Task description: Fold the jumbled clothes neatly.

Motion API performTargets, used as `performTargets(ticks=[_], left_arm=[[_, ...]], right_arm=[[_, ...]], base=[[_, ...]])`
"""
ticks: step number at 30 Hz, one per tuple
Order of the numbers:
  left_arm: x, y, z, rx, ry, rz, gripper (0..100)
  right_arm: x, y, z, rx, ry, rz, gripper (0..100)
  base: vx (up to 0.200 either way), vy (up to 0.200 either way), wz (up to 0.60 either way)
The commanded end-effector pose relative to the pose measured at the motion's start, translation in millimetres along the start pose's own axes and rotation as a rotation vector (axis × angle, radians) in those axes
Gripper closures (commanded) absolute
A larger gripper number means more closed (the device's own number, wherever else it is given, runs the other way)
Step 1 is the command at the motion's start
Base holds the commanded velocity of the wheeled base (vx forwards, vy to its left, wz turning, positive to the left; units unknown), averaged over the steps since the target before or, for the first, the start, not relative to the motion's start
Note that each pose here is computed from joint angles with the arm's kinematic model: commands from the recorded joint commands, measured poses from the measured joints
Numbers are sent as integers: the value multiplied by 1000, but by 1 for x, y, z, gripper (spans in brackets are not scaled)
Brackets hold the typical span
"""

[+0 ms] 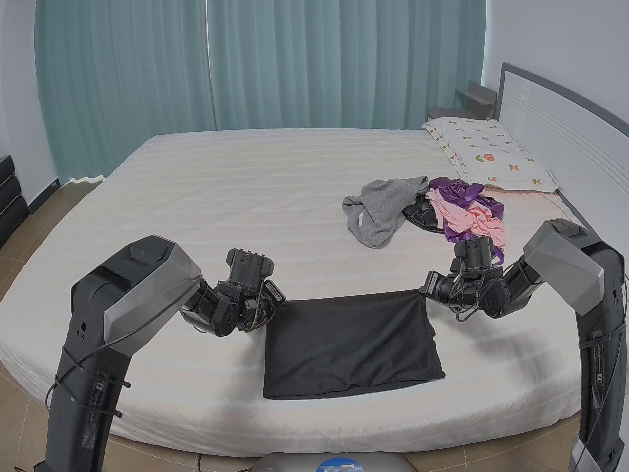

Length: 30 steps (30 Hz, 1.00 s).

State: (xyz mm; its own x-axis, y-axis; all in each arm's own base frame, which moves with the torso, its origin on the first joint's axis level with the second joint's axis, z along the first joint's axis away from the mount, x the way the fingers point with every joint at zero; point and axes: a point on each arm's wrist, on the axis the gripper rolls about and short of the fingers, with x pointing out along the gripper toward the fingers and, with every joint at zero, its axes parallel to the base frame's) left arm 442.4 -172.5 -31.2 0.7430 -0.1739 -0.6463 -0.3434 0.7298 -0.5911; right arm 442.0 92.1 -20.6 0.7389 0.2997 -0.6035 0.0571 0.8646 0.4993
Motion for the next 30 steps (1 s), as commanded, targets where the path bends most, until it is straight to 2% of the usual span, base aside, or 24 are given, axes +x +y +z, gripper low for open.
performTargets(ticks=[1, 7, 8, 9, 15, 20, 25, 26, 30], left_arm=[[-1, -1, 1, 0, -2, -4, 100], [-2, -2, 1, -1, 2, -3, 100], [-2, -2, 1, -1, 2, -3, 0], [-2, -1, 2, -2, 2, -1, 0], [-2, -1, 2, -6, 3, -3, 0], [-17, -2, 19, -61, -17, -14, 0], [-45, 1, 31, -101, 19, -35, 0], [-60, 6, 32, -119, 52, -34, 0], [-84, 17, 28, -139, 89, -15, 0]], right_arm=[[7, -2, -5, -1, 9, -4, 100], [13, -2, -9, -6, 17, -9, 100], [14, -2, -9, -6, 16, -8, 100], [14, -2, -10, -6, 18, -8, 0], [7, 0, -4, -3, 0, 1, 0], [-33, 14, 12, 74, -19, 41, 0], [-62, 9, -2, 82, 66, 79, 0], [-75, 4, -13, 91, 105, 83, 0], [-99, -4, -38, 88, 160, 82, 0]], base=[[0, 0, 0], [0, 0, 0], [0, 0, 0], [0, 0, 0], [0, 0, 0], [0, 0, 0], [0, 0, 0], [0, 0, 0], [0, 0, 0]])
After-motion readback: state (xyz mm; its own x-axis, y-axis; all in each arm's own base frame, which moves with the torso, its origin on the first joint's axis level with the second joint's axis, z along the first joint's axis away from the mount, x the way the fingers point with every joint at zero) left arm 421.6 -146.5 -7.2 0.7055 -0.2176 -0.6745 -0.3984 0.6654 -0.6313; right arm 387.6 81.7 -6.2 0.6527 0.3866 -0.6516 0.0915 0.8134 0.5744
